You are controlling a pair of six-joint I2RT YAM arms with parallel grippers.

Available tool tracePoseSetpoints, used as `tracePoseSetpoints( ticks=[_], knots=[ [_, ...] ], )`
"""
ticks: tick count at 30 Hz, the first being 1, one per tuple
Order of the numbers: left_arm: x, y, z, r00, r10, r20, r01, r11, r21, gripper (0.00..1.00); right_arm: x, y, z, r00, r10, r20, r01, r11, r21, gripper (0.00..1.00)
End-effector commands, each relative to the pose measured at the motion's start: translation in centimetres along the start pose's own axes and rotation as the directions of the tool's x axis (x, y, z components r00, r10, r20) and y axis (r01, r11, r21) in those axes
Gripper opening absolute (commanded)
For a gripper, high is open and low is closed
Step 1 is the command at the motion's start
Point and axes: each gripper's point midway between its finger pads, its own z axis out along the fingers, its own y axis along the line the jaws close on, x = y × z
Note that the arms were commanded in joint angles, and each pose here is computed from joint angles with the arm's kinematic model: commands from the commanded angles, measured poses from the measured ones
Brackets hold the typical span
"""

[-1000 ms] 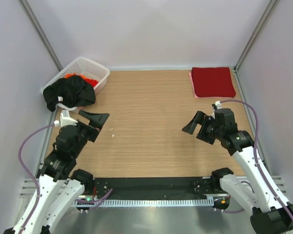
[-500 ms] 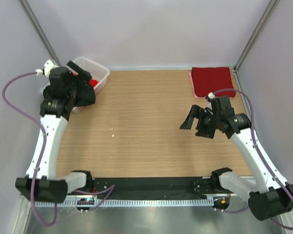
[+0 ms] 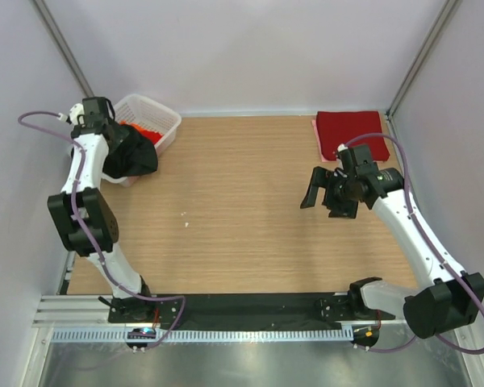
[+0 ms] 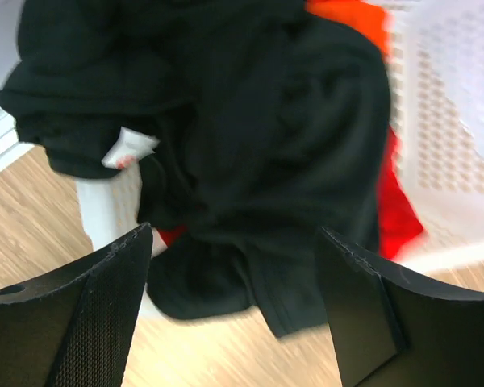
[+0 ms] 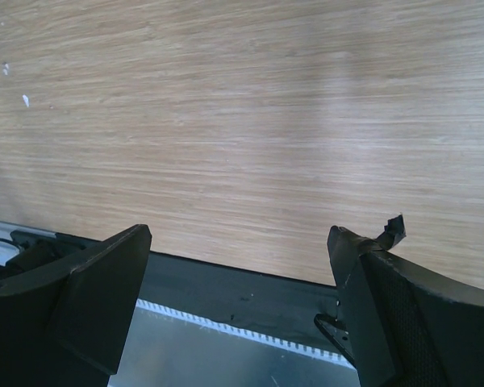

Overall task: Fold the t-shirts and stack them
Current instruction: Grab the tshirt from the pile

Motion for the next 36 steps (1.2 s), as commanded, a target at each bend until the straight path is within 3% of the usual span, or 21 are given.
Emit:
tracePoseSetpoints(
  ticks=[1,9,11,12,15,20,24,28,31,32,33,35,36],
  knots=[
    [-1.1,0.8,2.1,0.999,-0.039,-0.010,0.039,0.999,-0.033,0.81,-1.6,-0.2,-1.1,0.998,-0.035,0.057,0.033,0.999,0.034,1.00],
    [-0.3,-1.4,6.5,0.996,-0.034,-0.077,0.034,0.999,0.009,0.68,-3.1,-1.8,-0.7,0.999,-0.001,0.054,-0.003,0.997,0.077,1.00],
    [0.3,-1.8,7.3,0.995,-0.035,-0.097,0.037,0.999,0.020,0.56,-3.5,-2.0,-0.5,0.998,0.009,0.056,-0.014,0.996,0.088,1.00],
    [0.1,-2.2,7.4,0.995,-0.042,-0.094,0.045,0.999,0.031,0.36,-3.7,-2.1,-0.5,0.998,0.012,0.055,-0.017,0.996,0.092,1.00],
    [-0.8,-2.6,7.1,0.996,-0.058,-0.074,0.061,0.997,0.040,0.02,-4.4,-2.3,-0.1,0.998,0.029,0.054,-0.034,0.994,0.100,1.00],
    [-4.7,-3.9,3.6,0.994,-0.103,0.024,0.100,0.990,0.098,0.00,-4.2,-2.2,0.7,0.999,0.044,0.006,-0.044,0.994,0.101,1.00],
    [-7.6,-6.5,-2.4,0.985,-0.152,0.077,0.130,0.963,0.237,0.00,-3.2,-2.6,0.5,0.999,0.034,-0.020,-0.031,0.994,0.105,1.00],
    [-8.3,-11.7,-12.1,0.981,-0.188,0.042,0.138,0.838,0.528,0.00,-2.2,-2.9,-0.1,0.999,0.031,-0.006,-0.030,0.988,0.150,1.00],
    [-4.9,-15.3,-19.0,0.994,-0.102,0.025,0.060,0.741,0.669,0.00,-1.0,-1.9,0.6,0.999,0.028,-0.022,-0.026,0.995,0.096,1.00],
    [-4.4,-15.5,-23.0,0.995,-0.091,0.044,0.031,0.693,0.720,0.00,-0.8,-1.4,0.9,0.999,0.028,-0.027,-0.026,0.997,0.071,1.00],
    [-1.5,-16.4,-25.2,0.999,-0.036,0.023,0.006,0.658,0.753,0.00,-0.2,-1.1,1.1,0.998,0.035,-0.050,-0.032,0.998,0.052,1.00],
    [-0.1,-15.4,-30.1,0.999,-0.030,0.030,-0.006,0.594,0.804,0.00,0.1,-0.3,1.1,0.997,0.028,-0.068,-0.028,1.000,0.012,1.00],
    [3.6,-15.3,-30.8,1.000,0.019,-0.014,0.000,0.589,0.808,0.00,-0.1,-0.1,0.9,0.998,0.018,-0.058,-0.017,1.000,0.011,1.00]
  ],
)
